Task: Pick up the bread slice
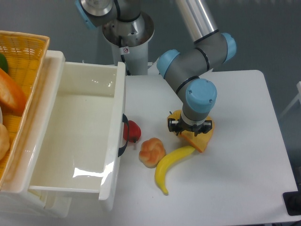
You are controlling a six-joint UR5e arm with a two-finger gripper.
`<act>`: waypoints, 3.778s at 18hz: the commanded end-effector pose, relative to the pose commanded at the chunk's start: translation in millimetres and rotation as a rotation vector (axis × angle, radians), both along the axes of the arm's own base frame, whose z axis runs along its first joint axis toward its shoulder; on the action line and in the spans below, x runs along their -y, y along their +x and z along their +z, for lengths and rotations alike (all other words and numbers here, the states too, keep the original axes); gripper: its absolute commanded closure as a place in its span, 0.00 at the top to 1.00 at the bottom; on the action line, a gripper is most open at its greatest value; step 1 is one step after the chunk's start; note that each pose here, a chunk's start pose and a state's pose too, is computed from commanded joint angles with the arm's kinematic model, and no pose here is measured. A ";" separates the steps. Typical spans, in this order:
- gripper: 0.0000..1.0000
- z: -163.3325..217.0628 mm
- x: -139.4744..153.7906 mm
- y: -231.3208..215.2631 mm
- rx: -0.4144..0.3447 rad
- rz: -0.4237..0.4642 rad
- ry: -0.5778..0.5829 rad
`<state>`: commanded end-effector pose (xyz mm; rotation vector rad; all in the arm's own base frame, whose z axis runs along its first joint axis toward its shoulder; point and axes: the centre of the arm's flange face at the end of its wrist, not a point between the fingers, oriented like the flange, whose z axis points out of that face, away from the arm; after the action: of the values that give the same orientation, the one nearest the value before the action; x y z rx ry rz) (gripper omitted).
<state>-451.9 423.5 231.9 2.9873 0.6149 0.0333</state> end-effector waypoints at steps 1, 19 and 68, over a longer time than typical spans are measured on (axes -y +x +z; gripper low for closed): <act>0.58 0.9 0.1 0.1 -0.001 0.000 0.001; 0.75 4.8 -3.1 -10.2 -0.012 -0.006 0.010; 0.00 -48.5 40.8 -99.4 0.039 -0.088 0.005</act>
<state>-551.3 382.6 183.4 3.0070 0.4800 0.0871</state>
